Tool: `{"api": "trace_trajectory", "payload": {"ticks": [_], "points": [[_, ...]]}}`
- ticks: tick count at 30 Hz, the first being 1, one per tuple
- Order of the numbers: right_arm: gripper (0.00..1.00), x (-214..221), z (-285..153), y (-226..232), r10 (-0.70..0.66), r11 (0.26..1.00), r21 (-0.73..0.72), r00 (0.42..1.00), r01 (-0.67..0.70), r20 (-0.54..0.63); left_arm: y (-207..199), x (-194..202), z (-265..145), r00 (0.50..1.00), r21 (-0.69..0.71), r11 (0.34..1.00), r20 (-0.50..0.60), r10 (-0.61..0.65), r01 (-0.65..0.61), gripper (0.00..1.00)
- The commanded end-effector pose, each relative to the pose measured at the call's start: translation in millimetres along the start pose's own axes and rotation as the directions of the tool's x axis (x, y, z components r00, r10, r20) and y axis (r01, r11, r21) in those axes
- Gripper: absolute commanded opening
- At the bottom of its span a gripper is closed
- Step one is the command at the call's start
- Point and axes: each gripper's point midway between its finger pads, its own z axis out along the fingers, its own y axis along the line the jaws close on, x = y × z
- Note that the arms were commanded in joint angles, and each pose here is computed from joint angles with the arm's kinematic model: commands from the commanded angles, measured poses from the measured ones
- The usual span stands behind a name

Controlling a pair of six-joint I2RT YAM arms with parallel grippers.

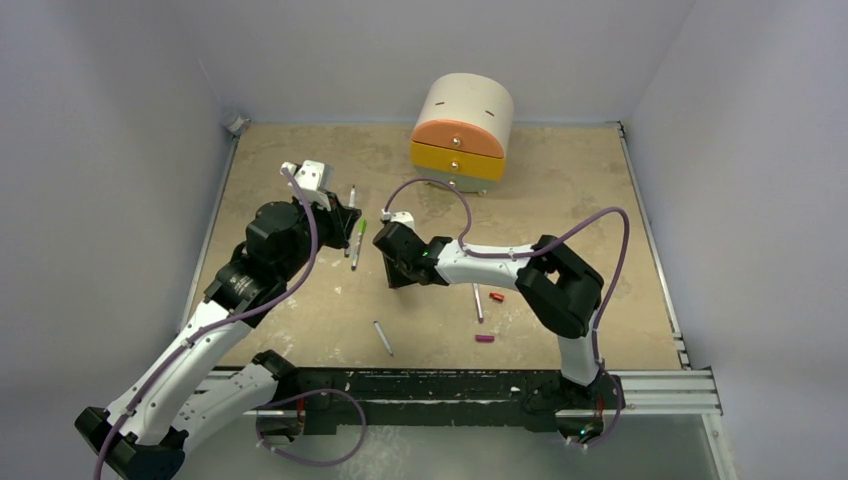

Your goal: Insert the pens into the pen caps

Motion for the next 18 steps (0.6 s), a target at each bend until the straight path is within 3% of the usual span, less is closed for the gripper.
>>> {"api": "trace_trajectory", "payload": {"ticks": [1, 18], "points": [[0.30, -9, -5, 10, -0.022, 0.999, -0.029, 0.999, 0.023, 0.023, 1, -9, 0, 0.999, -0.002, 1.000, 0.039, 0.011, -0.011, 0.00], [0.15, 15, -4, -8, -0.114, 0.993, 0.027, 0.993, 0.115, -0.019, 0, -2, 4, 1.000, 0.005, 1.000, 0.022, 0.010, -0.010, 0.00]]}}
